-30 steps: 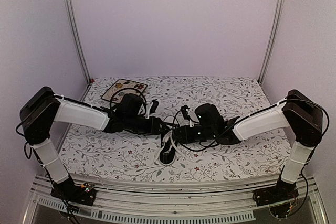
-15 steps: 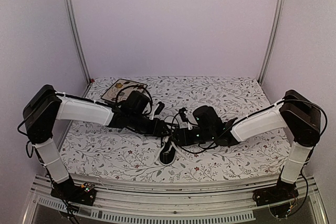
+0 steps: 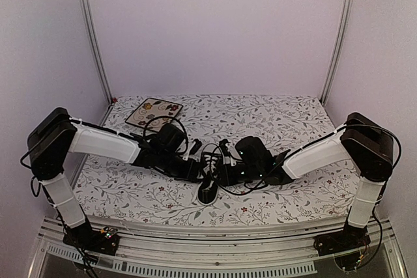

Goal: Tie the shoes

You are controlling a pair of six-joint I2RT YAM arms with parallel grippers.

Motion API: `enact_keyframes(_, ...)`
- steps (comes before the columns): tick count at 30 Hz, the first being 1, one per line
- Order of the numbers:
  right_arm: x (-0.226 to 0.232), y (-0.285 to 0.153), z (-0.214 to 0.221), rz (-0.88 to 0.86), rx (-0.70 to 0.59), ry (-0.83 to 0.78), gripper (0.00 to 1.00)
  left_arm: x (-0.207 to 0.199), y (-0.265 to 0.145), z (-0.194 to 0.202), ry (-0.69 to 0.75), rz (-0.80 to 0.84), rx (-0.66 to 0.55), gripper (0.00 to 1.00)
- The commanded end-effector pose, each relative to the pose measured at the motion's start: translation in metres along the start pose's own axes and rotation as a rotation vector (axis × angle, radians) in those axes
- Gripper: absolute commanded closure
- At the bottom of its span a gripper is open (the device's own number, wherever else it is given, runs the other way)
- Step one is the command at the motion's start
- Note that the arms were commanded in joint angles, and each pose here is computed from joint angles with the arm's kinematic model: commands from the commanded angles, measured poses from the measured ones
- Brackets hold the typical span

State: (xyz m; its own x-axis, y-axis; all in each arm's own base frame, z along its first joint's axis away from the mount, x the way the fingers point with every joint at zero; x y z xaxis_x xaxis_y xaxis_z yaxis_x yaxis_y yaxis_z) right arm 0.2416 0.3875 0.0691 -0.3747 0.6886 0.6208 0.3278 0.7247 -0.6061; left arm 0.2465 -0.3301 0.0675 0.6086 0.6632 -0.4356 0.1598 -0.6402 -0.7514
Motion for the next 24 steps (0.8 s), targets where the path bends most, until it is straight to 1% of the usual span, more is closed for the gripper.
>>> enact_keyframes(1, -0.001, 0.003, 0.0, 0.027, 0.001, 0.004, 0.61, -0.013, -0.018, -0.016, 0.018, 0.007, -0.075, 0.43)
enact_keyframes(3, 0.0, 0.0, -0.001, 0.027, -0.004, 0.003, 0.59, -0.017, -0.024, -0.026, 0.025, 0.011, -0.111, 0.39)
enact_keyframes(8, 0.005, -0.013, -0.008, 0.026, -0.037, 0.008, 0.51, -0.017, -0.033, -0.044, 0.029, 0.01, -0.164, 0.38)
enact_keyframes(10, 0.006, -0.017, -0.01, 0.03, -0.047, 0.017, 0.5, -0.01, -0.03, -0.044, 0.016, -0.003, -0.155, 0.43)
enact_keyframes(13, 0.006, -0.02, -0.012, 0.03, -0.054, 0.028, 0.5, 0.002, -0.024, -0.043, -0.02, -0.027, -0.13, 0.56)
enact_keyframes(15, 0.006, -0.021, -0.011, 0.03, -0.055, 0.035, 0.5, 0.009, -0.023, -0.044, -0.036, -0.035, -0.128, 0.62)
enact_keyframes(20, 0.004, -0.021, -0.009, 0.034, -0.051, 0.044, 0.5, 0.017, -0.017, -0.048, -0.048, -0.037, -0.122, 0.67)
enact_keyframes(24, 0.002, -0.023, -0.008, 0.038, -0.053, 0.053, 0.5, 0.025, -0.008, -0.042, -0.07, -0.043, -0.08, 0.68)
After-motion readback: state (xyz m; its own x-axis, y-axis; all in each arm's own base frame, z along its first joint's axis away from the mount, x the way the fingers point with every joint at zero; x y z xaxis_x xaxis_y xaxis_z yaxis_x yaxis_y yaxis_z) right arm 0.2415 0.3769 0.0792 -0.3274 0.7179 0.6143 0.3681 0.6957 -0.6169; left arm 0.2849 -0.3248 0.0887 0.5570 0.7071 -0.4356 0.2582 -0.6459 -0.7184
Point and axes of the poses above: each gripper's point midway between its finger pads, its own y axis out along the fingers, its own x axis along the line the jaws close on, z = x × y, the point moved 3 cm from there along -y, back along the fingers, and after that the axes turned 11 degrees about y, right-handed, at the moved point
